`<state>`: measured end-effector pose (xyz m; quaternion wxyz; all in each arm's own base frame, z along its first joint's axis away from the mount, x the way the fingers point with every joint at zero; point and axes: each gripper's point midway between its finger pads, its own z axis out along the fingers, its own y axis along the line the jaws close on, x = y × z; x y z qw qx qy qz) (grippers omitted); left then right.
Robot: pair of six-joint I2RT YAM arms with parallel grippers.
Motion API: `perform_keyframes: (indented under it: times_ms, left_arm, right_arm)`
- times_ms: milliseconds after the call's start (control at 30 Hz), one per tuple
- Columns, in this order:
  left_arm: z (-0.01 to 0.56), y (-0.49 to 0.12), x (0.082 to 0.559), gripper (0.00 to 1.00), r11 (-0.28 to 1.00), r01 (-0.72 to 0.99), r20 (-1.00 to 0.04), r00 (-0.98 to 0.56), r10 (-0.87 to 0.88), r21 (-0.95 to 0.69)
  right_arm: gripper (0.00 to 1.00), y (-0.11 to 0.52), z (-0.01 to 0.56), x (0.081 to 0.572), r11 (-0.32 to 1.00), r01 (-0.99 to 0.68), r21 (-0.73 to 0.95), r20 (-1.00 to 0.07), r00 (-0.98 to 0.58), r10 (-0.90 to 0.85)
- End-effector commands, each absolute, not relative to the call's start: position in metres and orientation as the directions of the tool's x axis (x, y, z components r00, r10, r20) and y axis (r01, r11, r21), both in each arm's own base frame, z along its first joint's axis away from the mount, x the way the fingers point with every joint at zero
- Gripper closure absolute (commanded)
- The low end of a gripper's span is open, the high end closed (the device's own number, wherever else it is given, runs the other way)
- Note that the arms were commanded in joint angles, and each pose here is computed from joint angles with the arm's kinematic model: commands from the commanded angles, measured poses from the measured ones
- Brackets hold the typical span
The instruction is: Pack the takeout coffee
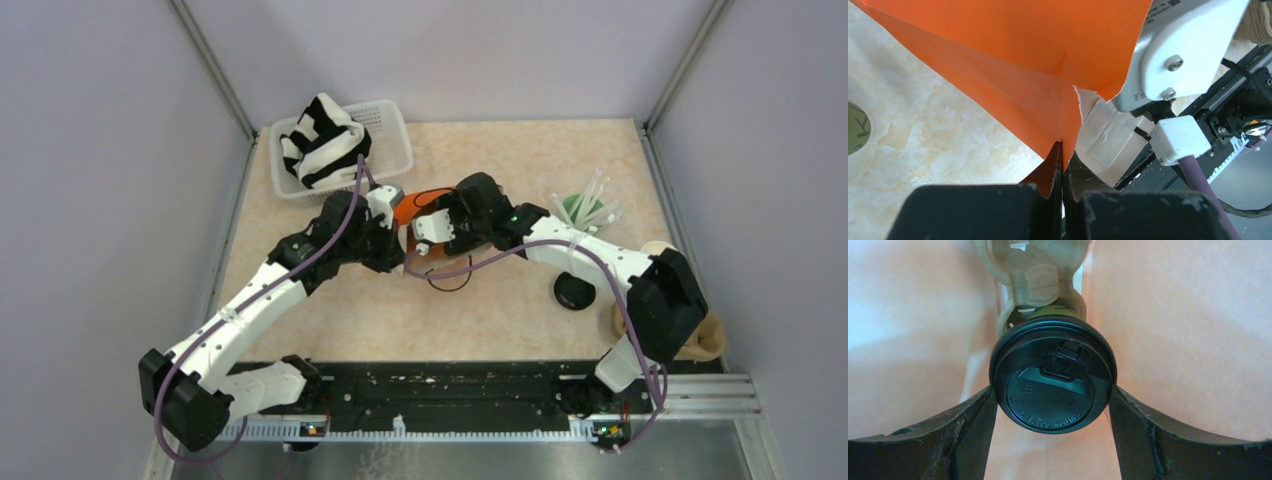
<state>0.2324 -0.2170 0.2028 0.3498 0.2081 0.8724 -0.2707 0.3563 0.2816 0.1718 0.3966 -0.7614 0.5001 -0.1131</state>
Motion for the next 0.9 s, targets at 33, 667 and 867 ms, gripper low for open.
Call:
perform_keyframes:
  times_ms: [33, 667, 867]
  left_arm:
    - [0.215, -0.222, 0.235, 1.00, 0.751, 0.566, -0.740, -0.654, 0.159, -0.338]
    - [0.209, -0.223, 0.237, 1.00, 0.760, 0.556, -0.726, -0.668, 0.165, -0.338]
    - [0.212, -0.225, 0.239, 1.00, 0.756, 0.558, -0.729, -0.665, 0.160, -0.343]
  right_arm:
    - [0.71, 0.289, 0.171, 0.362, -0.150, -0.682, -0.716, -0.284, 0.480, -0.830]
    - [0.72, 0.282, 0.207, 0.358, -0.087, -0.709, -0.700, -0.322, 0.422, -0.847]
    - [0.72, 0.291, 0.185, 0.355, -0.099, -0.740, -0.665, -0.352, 0.428, -0.833]
